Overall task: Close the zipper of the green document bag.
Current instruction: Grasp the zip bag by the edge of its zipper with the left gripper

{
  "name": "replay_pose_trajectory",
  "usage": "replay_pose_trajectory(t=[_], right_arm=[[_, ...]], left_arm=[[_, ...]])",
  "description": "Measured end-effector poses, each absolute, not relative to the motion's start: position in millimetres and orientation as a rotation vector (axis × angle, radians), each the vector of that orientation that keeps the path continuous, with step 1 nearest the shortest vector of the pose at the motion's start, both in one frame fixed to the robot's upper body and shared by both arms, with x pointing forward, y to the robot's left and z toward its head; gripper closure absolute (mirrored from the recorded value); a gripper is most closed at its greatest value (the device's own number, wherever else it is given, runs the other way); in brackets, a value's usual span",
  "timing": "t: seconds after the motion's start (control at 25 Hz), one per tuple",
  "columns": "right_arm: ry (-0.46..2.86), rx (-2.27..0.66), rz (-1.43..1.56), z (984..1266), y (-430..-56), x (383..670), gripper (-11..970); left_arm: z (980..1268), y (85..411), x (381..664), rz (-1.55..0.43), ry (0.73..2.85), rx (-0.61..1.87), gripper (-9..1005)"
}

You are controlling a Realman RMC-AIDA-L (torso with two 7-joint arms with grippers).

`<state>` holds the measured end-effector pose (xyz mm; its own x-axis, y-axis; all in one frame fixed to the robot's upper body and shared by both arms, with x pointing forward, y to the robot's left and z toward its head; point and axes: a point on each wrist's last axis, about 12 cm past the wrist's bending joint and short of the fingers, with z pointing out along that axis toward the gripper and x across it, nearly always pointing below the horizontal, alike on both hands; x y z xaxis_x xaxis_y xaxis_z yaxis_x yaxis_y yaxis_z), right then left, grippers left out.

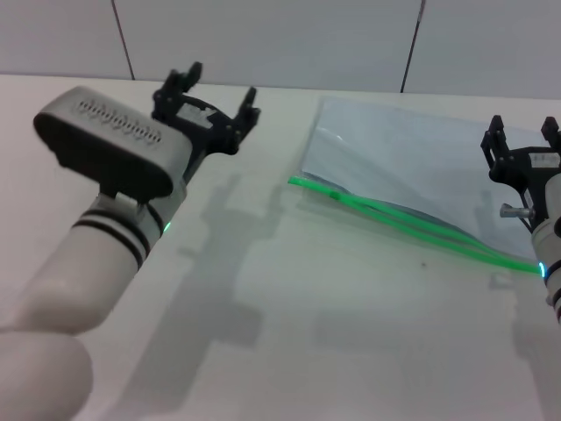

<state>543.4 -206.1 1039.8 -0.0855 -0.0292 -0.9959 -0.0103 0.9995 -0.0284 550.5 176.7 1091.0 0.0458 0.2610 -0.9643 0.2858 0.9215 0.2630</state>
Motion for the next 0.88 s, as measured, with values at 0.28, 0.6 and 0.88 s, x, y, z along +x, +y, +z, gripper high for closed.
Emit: replay_pose_trajectory(t=[0.28,0.6,0.88], right_arm=[[1.669,-0.036,-0.009,1038.3,-205.2,543.3,263],[1.676,-0.042,-0.009,1037.3,-205.5,544.0,263],[1.689,-0.052,-0.003,1035.7,-204.6,544.6,262]], left_arm=[[1117.7,172.8,567.5,-0.193,1.72,0.602,234],[1143.9,183.6,574.4,-0.184,1.829,0.986,233],[1140.9,163.7,575.6,0.079,1.799,1.326,233]])
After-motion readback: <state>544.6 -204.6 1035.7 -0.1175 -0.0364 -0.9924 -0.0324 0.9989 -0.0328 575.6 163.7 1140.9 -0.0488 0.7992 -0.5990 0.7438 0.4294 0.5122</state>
